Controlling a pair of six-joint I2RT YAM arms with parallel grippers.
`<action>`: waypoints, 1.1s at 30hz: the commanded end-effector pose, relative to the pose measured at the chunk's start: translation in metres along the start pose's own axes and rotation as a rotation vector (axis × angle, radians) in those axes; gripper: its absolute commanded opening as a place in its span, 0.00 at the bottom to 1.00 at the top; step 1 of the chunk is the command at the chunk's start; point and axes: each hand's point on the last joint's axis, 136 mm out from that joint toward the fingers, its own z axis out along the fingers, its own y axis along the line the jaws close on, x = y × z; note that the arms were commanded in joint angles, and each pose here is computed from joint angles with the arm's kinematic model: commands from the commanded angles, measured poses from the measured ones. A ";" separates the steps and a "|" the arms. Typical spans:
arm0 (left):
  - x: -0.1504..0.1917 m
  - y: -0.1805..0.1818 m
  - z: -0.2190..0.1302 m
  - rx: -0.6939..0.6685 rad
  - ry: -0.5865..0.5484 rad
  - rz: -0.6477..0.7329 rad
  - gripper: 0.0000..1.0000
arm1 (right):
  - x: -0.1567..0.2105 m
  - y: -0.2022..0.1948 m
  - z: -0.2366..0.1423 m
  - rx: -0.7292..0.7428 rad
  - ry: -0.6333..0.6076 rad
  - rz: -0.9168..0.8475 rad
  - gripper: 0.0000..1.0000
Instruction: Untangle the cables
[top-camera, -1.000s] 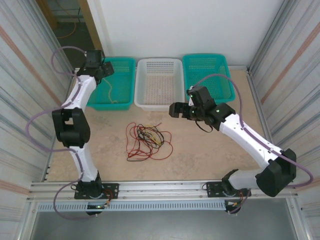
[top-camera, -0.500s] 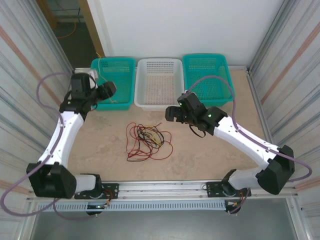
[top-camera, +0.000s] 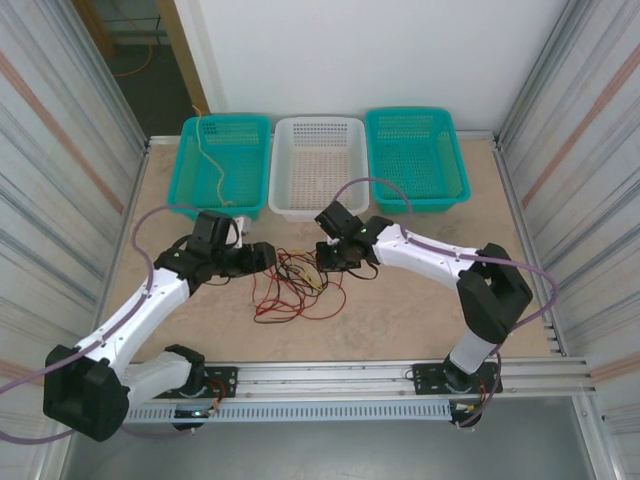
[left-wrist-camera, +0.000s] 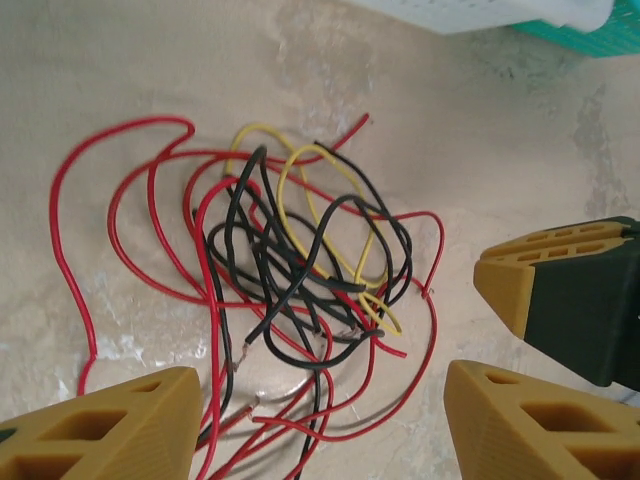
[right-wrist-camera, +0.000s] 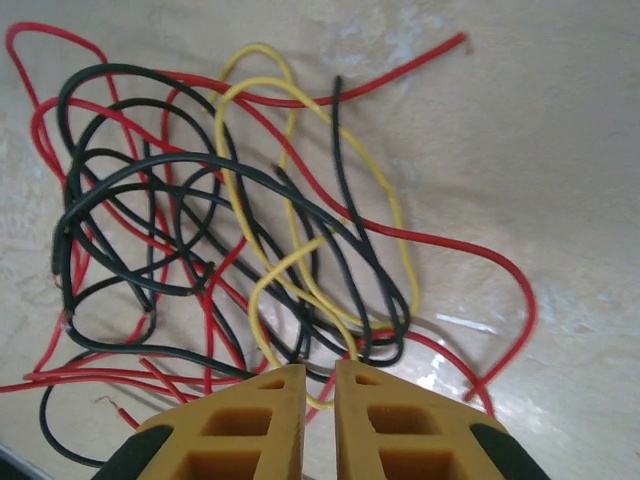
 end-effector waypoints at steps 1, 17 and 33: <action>0.005 -0.014 0.004 0.078 0.009 -0.061 0.65 | 0.015 0.023 0.000 -0.022 0.046 -0.092 0.17; 0.008 -0.008 0.030 0.007 0.068 -0.052 0.65 | 0.035 0.004 0.040 0.116 0.151 -0.145 0.29; 0.003 -0.008 0.038 0.002 0.068 -0.056 0.64 | 0.034 -0.001 0.049 0.139 0.157 -0.179 0.11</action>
